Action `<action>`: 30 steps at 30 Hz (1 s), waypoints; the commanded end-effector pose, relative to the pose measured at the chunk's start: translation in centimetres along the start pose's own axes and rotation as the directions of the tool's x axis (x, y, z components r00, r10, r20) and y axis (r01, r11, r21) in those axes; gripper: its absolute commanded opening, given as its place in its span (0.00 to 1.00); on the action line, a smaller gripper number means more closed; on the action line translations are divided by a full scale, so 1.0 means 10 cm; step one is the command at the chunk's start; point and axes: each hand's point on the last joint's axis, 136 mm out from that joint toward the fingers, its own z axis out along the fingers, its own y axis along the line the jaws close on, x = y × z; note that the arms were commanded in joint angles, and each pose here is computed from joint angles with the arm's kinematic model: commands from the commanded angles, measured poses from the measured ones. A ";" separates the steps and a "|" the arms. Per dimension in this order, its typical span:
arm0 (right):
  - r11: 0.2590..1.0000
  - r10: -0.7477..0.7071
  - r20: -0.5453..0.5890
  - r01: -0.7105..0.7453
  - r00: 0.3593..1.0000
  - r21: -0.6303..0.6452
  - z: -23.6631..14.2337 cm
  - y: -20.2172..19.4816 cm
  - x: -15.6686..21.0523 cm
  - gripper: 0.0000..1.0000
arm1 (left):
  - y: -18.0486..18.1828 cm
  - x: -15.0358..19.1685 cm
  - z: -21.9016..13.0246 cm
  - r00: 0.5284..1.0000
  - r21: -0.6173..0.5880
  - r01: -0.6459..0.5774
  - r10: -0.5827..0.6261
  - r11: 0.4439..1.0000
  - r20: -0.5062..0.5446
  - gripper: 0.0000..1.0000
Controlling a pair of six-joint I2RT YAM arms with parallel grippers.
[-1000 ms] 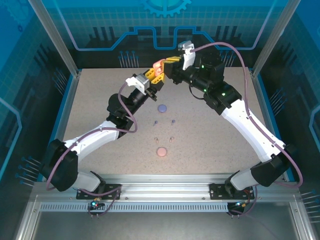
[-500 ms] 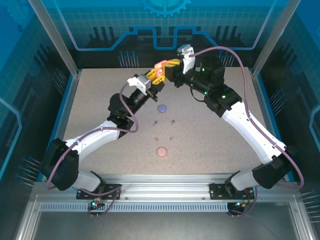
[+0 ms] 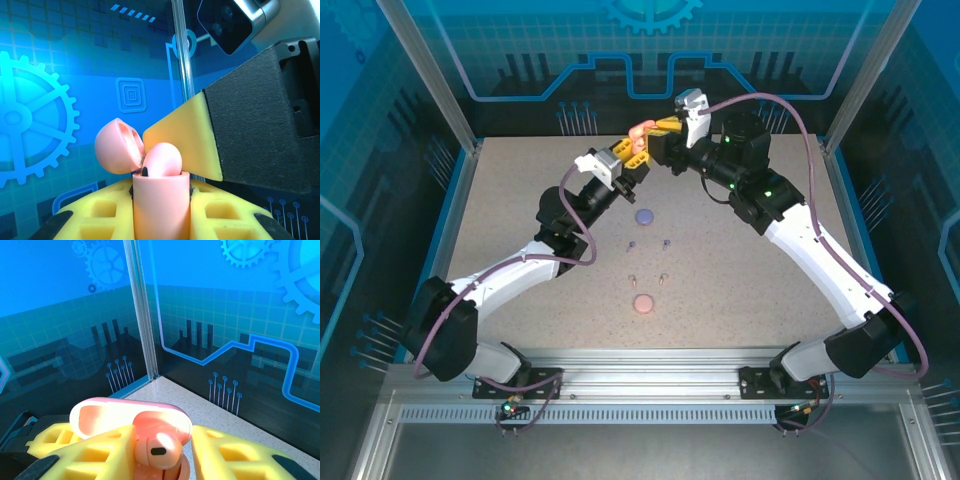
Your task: Insert wireless bluetooth earbuds into charging case
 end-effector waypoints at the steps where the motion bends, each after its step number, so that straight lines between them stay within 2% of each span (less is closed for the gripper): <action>1: 1.000 -0.009 -0.032 0.008 0.999 -0.028 -0.05 0.09 0.10 0.37 | -0.02 -0.37 0.07 0.994 0.007 -0.022 0.021 1.000 0.112 0.00; 8: 1.000 -0.008 -0.040 0.007 0.999 -0.017 -0.09 0.07 0.16 0.46 | -0.01 -0.38 0.08 0.993 0.005 -0.023 0.023 1.000 0.114 0.00; 26: 1.000 0.011 -0.041 -0.011 0.999 -0.010 -0.19 0.08 0.22 0.49 | -0.01 -0.33 0.11 0.994 0.006 -0.024 0.023 1.000 0.109 0.00; 30: 0.999 0.021 -0.039 -0.022 0.999 -0.024 -0.27 0.12 0.23 0.56 | -0.01 -0.32 0.12 0.994 0.006 -0.026 0.025 1.000 0.108 0.00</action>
